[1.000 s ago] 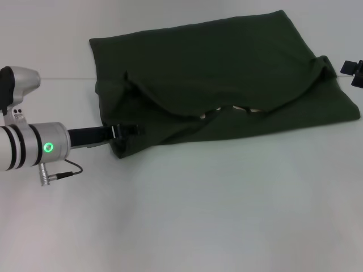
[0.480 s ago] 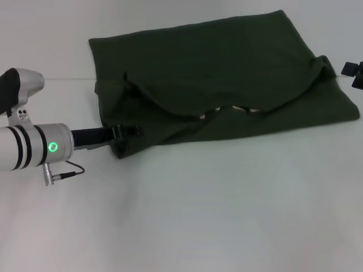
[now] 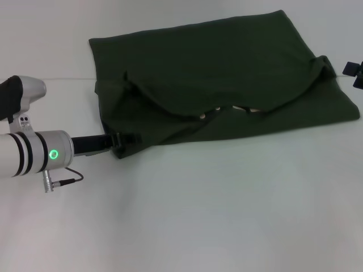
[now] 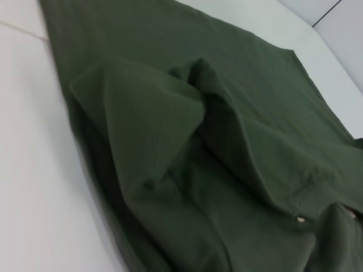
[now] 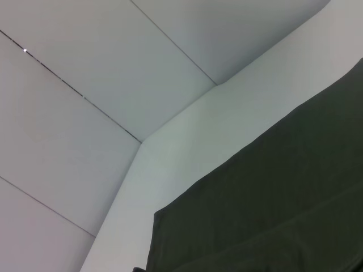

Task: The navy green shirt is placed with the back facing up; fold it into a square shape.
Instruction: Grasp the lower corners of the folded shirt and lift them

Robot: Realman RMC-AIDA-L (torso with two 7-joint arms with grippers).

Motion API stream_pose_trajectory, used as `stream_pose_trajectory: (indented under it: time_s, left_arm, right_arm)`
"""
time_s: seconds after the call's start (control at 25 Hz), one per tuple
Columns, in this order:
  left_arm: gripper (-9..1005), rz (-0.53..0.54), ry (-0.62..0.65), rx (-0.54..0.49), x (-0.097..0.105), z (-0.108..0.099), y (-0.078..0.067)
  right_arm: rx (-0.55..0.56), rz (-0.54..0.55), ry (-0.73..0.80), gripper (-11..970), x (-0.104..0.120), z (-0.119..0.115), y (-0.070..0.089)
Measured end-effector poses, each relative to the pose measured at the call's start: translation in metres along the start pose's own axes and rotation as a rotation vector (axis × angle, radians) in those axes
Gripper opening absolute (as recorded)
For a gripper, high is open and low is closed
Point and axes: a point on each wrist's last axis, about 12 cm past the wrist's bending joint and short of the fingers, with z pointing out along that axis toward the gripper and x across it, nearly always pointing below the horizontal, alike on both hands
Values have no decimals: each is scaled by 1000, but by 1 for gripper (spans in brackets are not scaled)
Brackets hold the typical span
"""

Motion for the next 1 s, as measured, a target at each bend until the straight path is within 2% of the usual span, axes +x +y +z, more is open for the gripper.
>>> stream_pose_trajectory:
  time_s: [0.28, 0.56, 0.84, 1.0]
  left_arm:
    - [554, 2, 13, -14, 4, 4, 0]
    - [555, 34, 20, 3, 2, 4, -7]
    - [414, 35, 21, -3, 1, 4, -6]
    - [145, 30, 16, -5, 1, 2, -5]
  right_arm:
    - [0, 3, -1, 707, 1, -1, -1]
    - [-12, 23, -23, 707, 1, -7, -2]
    - [-15, 24, -27, 706, 0, -8, -2]
    - [-17, 22, -27, 707, -1, -8, -1]
